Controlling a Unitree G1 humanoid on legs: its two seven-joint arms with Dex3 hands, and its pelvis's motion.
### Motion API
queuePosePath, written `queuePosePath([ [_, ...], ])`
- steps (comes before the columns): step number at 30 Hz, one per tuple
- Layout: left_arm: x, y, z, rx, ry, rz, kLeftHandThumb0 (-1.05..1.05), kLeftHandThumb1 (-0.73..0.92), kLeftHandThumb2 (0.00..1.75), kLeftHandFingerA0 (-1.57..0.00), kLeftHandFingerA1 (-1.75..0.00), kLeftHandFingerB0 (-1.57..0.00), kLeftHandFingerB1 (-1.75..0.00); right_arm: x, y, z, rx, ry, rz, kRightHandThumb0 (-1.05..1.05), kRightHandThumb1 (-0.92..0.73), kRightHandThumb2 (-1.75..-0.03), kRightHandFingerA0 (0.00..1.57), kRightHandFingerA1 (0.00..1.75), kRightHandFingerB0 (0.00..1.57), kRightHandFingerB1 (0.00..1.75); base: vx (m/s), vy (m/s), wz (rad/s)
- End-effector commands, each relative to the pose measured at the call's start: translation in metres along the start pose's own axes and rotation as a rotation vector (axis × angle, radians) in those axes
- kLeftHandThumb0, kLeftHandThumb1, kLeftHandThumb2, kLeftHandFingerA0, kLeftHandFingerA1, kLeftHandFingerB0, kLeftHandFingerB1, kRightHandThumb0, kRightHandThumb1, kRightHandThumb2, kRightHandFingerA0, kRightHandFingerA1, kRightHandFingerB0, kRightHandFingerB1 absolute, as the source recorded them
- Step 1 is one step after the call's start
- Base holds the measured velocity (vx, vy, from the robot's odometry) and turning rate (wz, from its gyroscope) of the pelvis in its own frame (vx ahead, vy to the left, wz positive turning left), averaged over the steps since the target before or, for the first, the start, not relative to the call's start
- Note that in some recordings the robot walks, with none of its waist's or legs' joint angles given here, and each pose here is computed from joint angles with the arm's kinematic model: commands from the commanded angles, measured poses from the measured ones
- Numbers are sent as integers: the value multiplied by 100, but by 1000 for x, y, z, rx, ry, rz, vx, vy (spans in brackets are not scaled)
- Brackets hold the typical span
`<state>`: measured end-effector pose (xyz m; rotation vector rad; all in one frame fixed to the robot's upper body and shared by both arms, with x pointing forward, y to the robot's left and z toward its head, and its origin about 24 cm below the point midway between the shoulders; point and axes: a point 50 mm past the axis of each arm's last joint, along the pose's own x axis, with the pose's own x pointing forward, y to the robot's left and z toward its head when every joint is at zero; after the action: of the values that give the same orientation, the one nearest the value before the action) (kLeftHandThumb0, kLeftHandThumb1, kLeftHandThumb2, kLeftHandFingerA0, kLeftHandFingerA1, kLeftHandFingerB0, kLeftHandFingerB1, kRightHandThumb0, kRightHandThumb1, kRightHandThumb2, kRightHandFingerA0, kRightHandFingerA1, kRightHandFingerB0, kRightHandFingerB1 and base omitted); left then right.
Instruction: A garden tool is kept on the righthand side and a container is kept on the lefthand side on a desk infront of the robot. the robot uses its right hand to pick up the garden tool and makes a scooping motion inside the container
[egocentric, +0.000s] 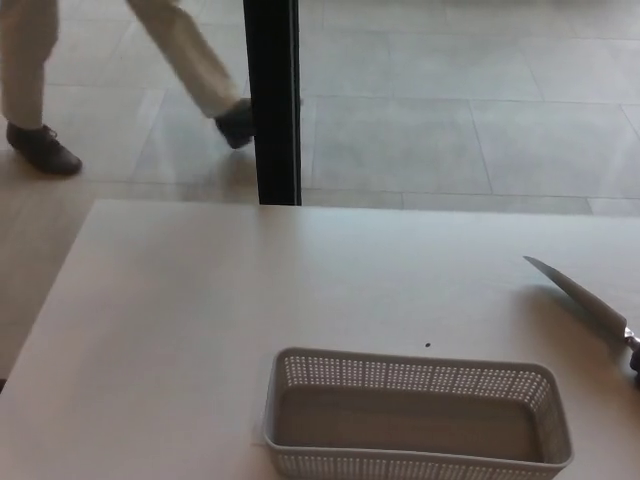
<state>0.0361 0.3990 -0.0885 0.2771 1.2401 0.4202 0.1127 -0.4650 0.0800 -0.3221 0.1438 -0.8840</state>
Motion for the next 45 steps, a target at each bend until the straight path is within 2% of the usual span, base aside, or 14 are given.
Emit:
queuePosePath([
  [1,-1,4,0,-77,-13,5,-56,68,61,-55,-72,-45,-53,34,2,133,53,-356,44,-100,-65,-112,7,28,2,28,0,0,0],
  [7,1,0,1,-83,-5,13,-56,68,61,-56,-66,-48,-49,39,47,192,-221,-482,268,-105,-62,-111,0,24,0,31,0,0,0],
  [8,1,0,1,-84,-1,16,-55,68,61,-55,-66,-47,-48,40,55,193,-304,-466,283,-105,-83,-70,0,19,0,34,0,0,0],
  [9,1,-1,2,-84,-1,19,-54,68,61,-55,-66,-47,-48,39,62,193,-332,-452,318,-105,-82,-69,0,24,0,40,0,0,0],
  [10,2,-1,2,-89,-1,21,-53,67,60,-55,-63,-48,-47,37,72,191,-367,-460,354,-105,-63,-113,0,39,0,37,0,0,0],
  [16,1,2,4,-90,-16,4,-54,68,61,-54,-63,-46,-47,16,127,164,-563,-483,563,-104,-69,-109,5,5,11,2,0,0,0],
  [30,1,1,6,-61,-27,4,-56,69,61,-55,-63,-45,-47,16,187,94,-775,-312,754,-96,-65,-107,6,11,9,12,0,0,0],
  [31,1,1,6,-87,-32,-2,-58,51,92,-50,-70,-41,-59,17,190,90,-756,-296,765,-97,-65,-108,4,15,10,11,0,0,0],
  [32,0,2,6,-85,-41,-12,-57,68,60,-55,-70,-48,-51,17,191,86,-764,-287,774,-97,-66,-109,5,17,10,10,0,0,0],
  [38,0,2,4,-69,-19,-11,-55,69,61,-52,-65,-45,-48,19,198,68,-844,-210,791,-92,-65,-107,4,19,8,15,0,0,0],
  [39,0,2,4,-75,-22,-11,-56,52,92,-50,-70,-42,-60,19,199,67,-845,-207,791,-94,-66,-106,4,18,10,16,0,0,0],
  [40,0,2,3,-82,-25,-11,-56,52,92,-51,-70,-43,-60,20,201,65,-847,-197,792,-92,-65,-106,1,19,5,18,0,0,0],
  [41,0,2,4,-82,-29,-17,-56,69,61,-51,-70,-44,-51,21,202,62,-863,-183,787,-89,-81,-64,1,32,10,25,0,0,0],
  [45,0,1,3,-76,-28,-20,-55,69,61,-52,-67,-44,-50,24,204,59,-881,-163,775,-88,-79,-64,2,33,13,25,0,0,0],
])
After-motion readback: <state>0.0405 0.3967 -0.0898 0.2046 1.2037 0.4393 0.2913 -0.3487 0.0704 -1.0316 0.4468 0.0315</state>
